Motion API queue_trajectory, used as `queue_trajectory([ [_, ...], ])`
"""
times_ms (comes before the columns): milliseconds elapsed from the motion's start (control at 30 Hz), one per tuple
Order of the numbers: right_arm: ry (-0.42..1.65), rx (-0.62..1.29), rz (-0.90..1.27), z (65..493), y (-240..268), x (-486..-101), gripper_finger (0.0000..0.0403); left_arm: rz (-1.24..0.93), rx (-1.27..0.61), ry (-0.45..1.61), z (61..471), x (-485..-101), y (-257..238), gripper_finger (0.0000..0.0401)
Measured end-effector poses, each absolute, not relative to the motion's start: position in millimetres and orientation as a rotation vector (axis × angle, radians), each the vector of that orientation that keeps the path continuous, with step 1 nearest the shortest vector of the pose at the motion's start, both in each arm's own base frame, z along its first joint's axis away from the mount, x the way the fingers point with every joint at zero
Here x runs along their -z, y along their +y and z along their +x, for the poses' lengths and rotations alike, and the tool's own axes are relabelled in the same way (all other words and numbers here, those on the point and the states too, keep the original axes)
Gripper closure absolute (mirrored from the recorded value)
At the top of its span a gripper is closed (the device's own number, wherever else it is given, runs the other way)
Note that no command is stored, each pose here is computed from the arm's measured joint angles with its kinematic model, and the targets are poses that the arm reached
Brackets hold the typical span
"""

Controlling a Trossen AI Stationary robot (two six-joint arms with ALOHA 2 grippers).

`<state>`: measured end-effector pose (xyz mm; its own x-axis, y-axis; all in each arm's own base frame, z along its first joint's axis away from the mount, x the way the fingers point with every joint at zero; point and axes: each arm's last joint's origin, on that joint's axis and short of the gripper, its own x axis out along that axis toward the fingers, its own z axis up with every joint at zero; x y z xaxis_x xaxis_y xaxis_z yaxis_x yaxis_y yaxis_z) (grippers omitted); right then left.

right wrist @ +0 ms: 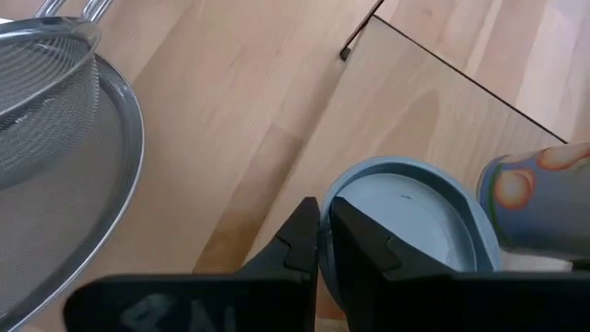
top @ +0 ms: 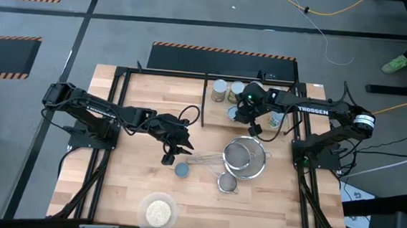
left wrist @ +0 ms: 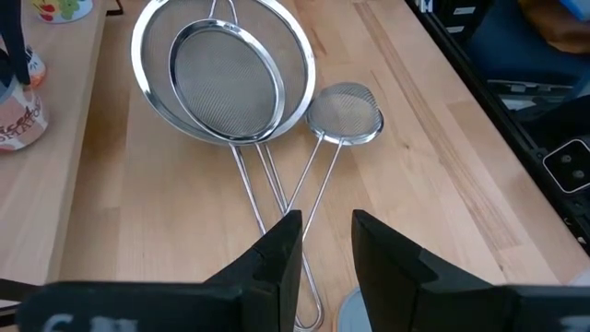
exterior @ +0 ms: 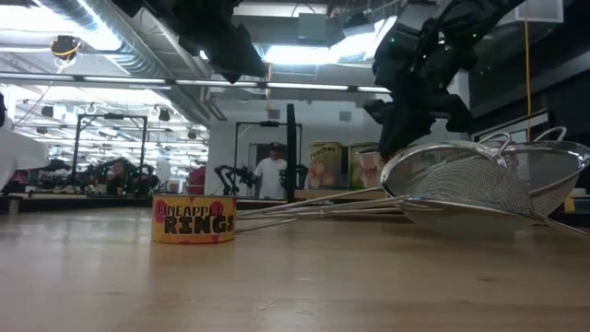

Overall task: Pick and place cans onto a shelf
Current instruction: Put the canned diced tomatoes on the shelf

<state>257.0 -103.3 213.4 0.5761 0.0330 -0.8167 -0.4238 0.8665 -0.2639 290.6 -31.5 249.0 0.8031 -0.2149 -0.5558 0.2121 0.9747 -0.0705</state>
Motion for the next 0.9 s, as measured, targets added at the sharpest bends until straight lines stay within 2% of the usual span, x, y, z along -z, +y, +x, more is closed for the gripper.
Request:
queue_trajectory([
  [900,0.955,-0.286,-0.454,256.3,-103.3,-209.9,0.0373,-0.006,0.228,0.596,290.6,-248.9,-31.4,0.0312],
])
